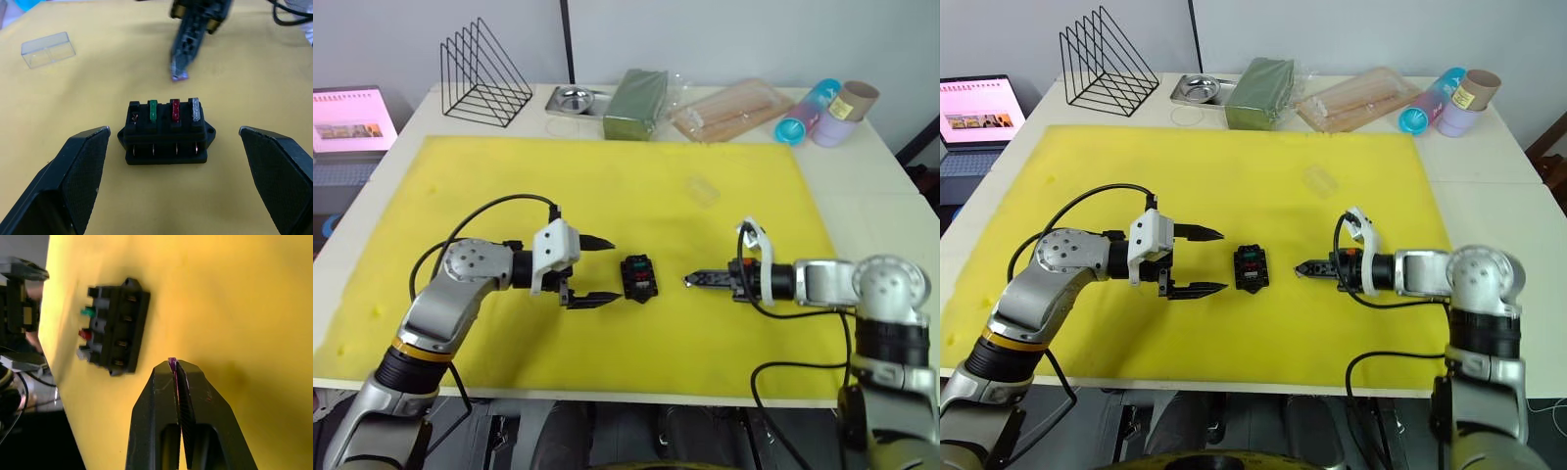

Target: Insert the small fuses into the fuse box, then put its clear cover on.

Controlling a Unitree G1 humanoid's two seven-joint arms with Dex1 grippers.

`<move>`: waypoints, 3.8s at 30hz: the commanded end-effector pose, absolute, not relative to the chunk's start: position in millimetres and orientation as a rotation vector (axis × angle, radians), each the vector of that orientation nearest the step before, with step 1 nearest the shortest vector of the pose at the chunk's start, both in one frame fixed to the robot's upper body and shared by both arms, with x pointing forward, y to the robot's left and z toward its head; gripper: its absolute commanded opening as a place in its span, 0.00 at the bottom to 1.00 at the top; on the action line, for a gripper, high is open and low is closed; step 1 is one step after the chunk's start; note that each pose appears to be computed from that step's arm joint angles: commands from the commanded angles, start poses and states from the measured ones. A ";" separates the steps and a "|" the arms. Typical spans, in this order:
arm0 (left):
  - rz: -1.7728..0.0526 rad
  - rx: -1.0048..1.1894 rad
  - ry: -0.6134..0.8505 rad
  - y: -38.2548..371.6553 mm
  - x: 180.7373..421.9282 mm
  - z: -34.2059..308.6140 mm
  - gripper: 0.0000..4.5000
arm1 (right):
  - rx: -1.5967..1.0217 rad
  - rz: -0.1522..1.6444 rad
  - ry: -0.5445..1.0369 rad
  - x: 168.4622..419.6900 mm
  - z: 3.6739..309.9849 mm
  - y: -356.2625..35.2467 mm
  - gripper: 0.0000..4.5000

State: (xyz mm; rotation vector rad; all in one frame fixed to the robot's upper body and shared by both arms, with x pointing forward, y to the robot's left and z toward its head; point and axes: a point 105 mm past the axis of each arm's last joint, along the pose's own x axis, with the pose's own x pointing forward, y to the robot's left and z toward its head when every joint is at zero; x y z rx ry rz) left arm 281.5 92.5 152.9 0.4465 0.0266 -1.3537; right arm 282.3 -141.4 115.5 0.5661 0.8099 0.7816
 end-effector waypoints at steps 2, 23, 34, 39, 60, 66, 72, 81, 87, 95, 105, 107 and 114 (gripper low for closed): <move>-1.372 0.463 -0.021 89.9 278.8 162.3 1.00 | 0.706 0.641 0.724 267.1 127.6 -131.6 0.00; -1.363 0.464 -0.019 89.9 280.0 161.1 1.00 | 0.667 0.572 0.716 238.7 125.6 -133.7 0.47; -1.360 0.468 -0.023 89.9 283.1 162.6 1.00 | 0.429 0.922 0.849 244.7 169.3 -146.4 0.99; -1.363 0.475 -0.026 89.8 286.0 165.6 1.00 | 0.268 1.081 0.965 247.4 181.0 -143.5 0.99; -1.362 0.482 -0.028 88.9 285.3 167.5 1.00 | -0.125 1.362 1.087 304.1 146.5 -142.8 0.99; -1.358 0.482 -0.028 88.7 284.6 167.6 1.00 | -0.136 1.388 1.121 308.4 140.1 -138.1 0.99; -1.353 0.479 -0.029 88.5 283.6 167.3 1.00 | -0.096 1.429 1.154 301.0 140.9 -128.8 0.99; -1.353 0.478 -0.031 87.7 282.5 167.0 1.00 | -0.075 1.461 1.178 294.9 142.5 -121.6 0.99; -1.353 0.478 -0.031 87.4 282.2 166.7 1.00 | -0.078 1.447 1.191 297.1 138.9 -122.7 0.99; -1.349 0.482 -0.029 88.2 282.5 166.5 1.00 | -0.092 1.402 1.202 308.4 129.4 -126.9 0.78; -1.347 0.483 -0.026 89.2 281.8 166.4 1.00 | -0.088 1.374 1.214 314.0 128.9 -129.4 0.63; -1.346 0.482 -0.027 89.1 282.1 166.6 1.00 | -0.087 1.370 1.214 315.0 129.4 -130.1 0.55; -1.349 0.484 -0.028 88.2 281.8 165.8 1.00 | -0.094 1.356 1.220 317.1 129.0 -132.0 0.37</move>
